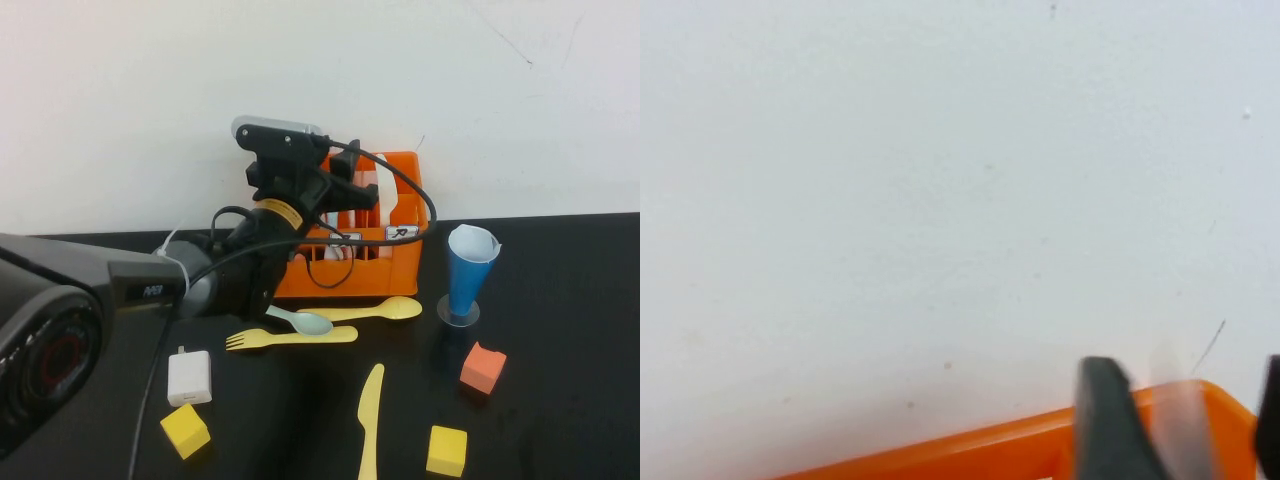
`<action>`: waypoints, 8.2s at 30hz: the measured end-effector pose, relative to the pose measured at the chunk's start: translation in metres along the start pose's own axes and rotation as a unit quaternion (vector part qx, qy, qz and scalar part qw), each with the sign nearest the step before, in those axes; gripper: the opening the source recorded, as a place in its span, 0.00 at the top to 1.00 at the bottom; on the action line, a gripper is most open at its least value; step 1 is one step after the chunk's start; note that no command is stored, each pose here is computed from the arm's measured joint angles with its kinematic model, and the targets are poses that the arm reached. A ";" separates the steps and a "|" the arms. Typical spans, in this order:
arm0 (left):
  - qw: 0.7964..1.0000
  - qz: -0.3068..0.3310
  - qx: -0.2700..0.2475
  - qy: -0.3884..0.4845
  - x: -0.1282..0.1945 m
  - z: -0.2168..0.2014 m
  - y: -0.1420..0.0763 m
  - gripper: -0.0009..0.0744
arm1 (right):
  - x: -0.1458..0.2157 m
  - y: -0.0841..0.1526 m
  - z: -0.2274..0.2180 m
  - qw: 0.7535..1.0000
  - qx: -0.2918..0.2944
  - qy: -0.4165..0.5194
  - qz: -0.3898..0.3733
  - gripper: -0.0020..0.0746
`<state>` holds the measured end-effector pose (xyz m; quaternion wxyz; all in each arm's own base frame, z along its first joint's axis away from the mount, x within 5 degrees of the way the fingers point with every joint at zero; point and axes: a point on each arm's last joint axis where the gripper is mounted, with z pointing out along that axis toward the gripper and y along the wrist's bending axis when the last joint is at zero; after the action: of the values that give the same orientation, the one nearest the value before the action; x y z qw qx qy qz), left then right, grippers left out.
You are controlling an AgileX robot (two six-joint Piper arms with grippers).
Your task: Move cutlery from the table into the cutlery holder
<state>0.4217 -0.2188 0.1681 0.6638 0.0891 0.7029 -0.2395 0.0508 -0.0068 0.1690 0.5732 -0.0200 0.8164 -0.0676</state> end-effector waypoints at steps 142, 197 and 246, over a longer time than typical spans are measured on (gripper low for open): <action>0.720 0.161 0.100 0.668 0.059 -0.102 -0.125 0.40 | 0.000 0.000 0.000 1.000 0.000 0.001 0.000 0.98; 0.956 0.134 0.082 0.246 -0.010 -0.109 -0.090 0.83 | 0.000 0.000 0.000 1.000 0.000 0.001 0.000 0.98; 0.993 0.091 0.055 0.052 -0.109 -0.082 -0.068 0.97 | 0.000 0.000 0.000 1.000 0.000 0.001 0.000 0.98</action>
<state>0.3297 -0.2198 0.2897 0.6391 0.2019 0.7114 -0.2113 0.0507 -0.0068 0.1688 0.5725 -0.0199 0.8169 -0.0677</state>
